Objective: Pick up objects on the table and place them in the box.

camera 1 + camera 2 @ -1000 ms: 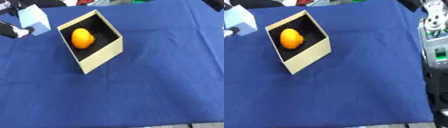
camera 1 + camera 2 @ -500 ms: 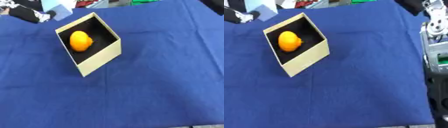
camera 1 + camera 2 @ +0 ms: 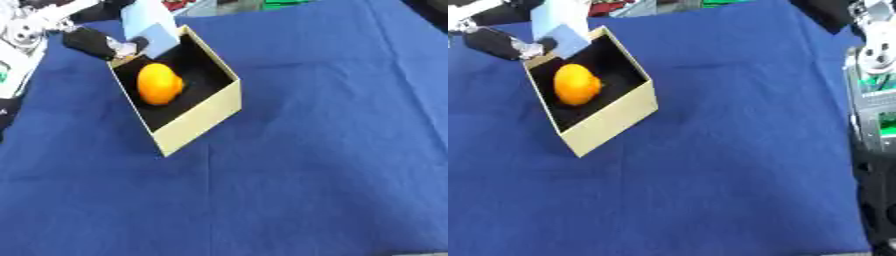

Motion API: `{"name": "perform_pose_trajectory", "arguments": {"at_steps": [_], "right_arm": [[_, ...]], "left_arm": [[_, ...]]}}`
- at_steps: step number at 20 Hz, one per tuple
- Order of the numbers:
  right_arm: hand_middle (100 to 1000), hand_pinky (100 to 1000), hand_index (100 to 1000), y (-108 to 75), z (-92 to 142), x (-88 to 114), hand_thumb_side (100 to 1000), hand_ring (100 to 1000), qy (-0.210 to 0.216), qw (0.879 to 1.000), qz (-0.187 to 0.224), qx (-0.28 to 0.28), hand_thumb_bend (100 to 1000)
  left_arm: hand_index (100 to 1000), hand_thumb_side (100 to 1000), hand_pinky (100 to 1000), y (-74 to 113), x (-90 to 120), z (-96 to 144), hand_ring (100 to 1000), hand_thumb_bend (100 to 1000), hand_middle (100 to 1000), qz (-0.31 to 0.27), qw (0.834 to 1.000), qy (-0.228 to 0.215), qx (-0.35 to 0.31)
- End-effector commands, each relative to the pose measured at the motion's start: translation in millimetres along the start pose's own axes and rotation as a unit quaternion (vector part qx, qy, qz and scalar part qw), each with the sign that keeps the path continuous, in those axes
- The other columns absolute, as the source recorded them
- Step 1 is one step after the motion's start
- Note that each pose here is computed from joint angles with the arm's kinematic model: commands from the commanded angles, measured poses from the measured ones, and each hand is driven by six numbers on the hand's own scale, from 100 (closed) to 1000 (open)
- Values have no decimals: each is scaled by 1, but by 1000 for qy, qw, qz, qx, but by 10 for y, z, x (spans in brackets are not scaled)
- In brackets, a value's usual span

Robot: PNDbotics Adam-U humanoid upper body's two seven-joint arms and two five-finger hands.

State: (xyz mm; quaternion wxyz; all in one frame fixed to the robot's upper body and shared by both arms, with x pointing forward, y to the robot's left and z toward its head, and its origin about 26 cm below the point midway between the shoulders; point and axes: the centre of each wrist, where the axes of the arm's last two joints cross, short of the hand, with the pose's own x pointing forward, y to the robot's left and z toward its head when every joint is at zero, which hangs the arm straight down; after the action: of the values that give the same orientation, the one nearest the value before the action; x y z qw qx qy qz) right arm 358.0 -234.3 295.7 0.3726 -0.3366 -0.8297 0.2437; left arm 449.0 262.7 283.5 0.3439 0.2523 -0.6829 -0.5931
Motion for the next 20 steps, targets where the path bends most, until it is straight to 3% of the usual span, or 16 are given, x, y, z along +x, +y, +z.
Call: {"name": "perform_pose_trajectory", "arguments": {"at_steps": [1, 4, 6, 10, 11, 12, 13, 14, 15, 20], "right_arm": [[834, 921, 975, -83, -30, 101, 712, 1000, -19, 1000, 6, -12, 100], [835, 922, 976, -85, -34, 112, 711, 1000, -20, 1000, 6, -13, 100], [834, 922, 975, -84, -34, 120, 712, 1000, -21, 1000, 5, -13, 100], [834, 922, 975, -81, -31, 128, 711, 1000, -21, 1000, 4, -13, 100], [835, 922, 975, -81, -31, 128, 709, 1000, -21, 1000, 4, -13, 100], [835, 922, 975, -81, -33, 128, 709, 1000, -20, 1000, 4, -13, 100], [835, 922, 975, -78, -33, 129, 710, 1000, -20, 1000, 3, -13, 100], [835, 922, 975, -75, -32, 130, 710, 1000, -20, 1000, 3, -13, 100], [835, 922, 975, -74, -31, 128, 710, 1000, -20, 1000, 2, -13, 100], [835, 922, 975, -75, -26, 117, 708, 1000, -17, 1000, 2, -15, 100]], "left_arm": [[574, 553, 750, 16, -29, 11, 717, 100, 652, -11, 1000, -17, -13], [652, 664, 778, -66, -77, 11, 760, 177, 718, -15, 998, -23, -50], [759, 741, 799, -82, -119, 33, 787, 269, 756, -21, 997, -29, -75], [790, 754, 805, -59, -180, 74, 794, 305, 765, -24, 994, -31, -98], [856, 781, 813, -51, -185, 79, 805, 477, 777, -25, 994, -31, -98], [856, 781, 813, -26, -192, 98, 805, 477, 777, -27, 995, -29, -93], [901, 795, 818, -7, -194, 112, 812, 575, 785, -30, 995, -27, -88], [922, 797, 821, 8, -193, 123, 816, 612, 789, -34, 996, -24, -85], [966, 831, 827, 27, -190, 135, 825, 724, 798, -40, 996, -20, -80], [981, 953, 827, 116, -124, 202, 824, 835, 801, -37, 999, -13, -19]]}}
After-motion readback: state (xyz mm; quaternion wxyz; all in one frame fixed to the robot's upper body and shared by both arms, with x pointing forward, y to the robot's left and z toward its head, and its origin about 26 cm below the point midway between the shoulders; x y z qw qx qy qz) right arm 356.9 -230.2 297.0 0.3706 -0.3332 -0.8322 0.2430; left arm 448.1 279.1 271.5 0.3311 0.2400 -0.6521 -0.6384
